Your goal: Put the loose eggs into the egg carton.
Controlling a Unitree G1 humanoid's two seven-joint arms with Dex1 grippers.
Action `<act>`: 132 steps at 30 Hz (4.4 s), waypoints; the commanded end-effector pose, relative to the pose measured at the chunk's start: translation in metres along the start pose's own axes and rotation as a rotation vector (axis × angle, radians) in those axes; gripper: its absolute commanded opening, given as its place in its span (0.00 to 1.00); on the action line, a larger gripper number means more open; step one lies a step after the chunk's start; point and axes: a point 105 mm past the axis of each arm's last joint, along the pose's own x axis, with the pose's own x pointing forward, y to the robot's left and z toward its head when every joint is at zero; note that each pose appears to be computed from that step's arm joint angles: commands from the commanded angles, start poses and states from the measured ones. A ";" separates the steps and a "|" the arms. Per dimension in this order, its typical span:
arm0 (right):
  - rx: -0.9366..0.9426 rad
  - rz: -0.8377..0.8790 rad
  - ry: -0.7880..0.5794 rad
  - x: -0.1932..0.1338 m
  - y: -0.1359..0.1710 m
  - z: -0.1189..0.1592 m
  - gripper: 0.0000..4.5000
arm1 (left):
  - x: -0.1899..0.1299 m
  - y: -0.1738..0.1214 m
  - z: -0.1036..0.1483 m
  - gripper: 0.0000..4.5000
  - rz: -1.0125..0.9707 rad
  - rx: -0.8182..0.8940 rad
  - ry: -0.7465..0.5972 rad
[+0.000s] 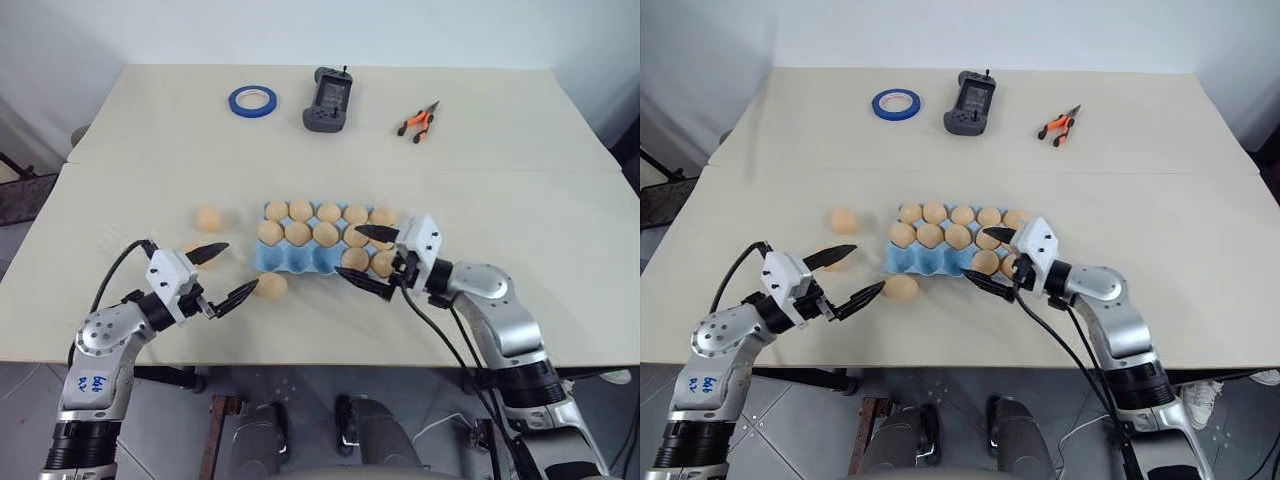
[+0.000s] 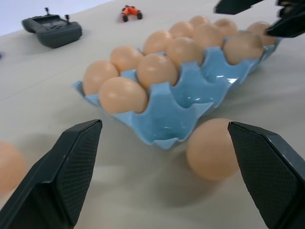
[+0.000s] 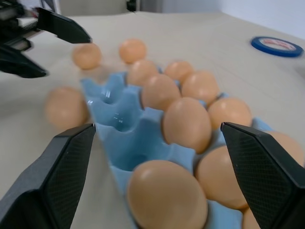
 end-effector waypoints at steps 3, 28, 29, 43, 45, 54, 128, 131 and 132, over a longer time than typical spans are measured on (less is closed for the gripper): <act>-0.026 0.070 -0.072 -0.047 0.002 0.015 0.99 | -0.016 0.008 0.007 1.00 0.047 0.025 0.003; -0.079 0.200 0.061 -0.082 0.010 -0.015 0.99 | -0.012 -0.035 -0.009 1.00 -0.131 -0.132 0.093; -0.078 0.208 0.056 -0.080 0.012 -0.013 0.99 | -0.006 -0.038 -0.011 1.00 -0.130 -0.148 0.098; -0.049 0.173 -0.004 -0.067 0.016 0.006 0.99 | 0.057 -0.065 -0.035 1.00 0.078 -0.266 0.155; -0.046 0.168 -0.007 -0.066 0.016 0.006 1.00 | 0.058 -0.066 -0.033 0.91 0.084 -0.264 0.148; -0.041 0.155 -0.011 -0.064 0.017 0.004 1.00 | 0.031 -0.044 -0.026 0.47 0.107 -0.199 0.142; -0.070 0.249 -0.219 -0.017 0.026 -0.001 1.00 | -0.023 0.052 -0.016 0.99 0.417 -0.092 0.015; -0.067 0.248 -0.219 -0.016 0.027 0.000 1.00 | -0.008 0.056 -0.026 0.99 0.399 -0.103 0.052; -0.065 0.246 -0.219 -0.016 0.028 0.000 1.00 | -0.003 0.058 -0.030 0.99 0.400 -0.101 0.072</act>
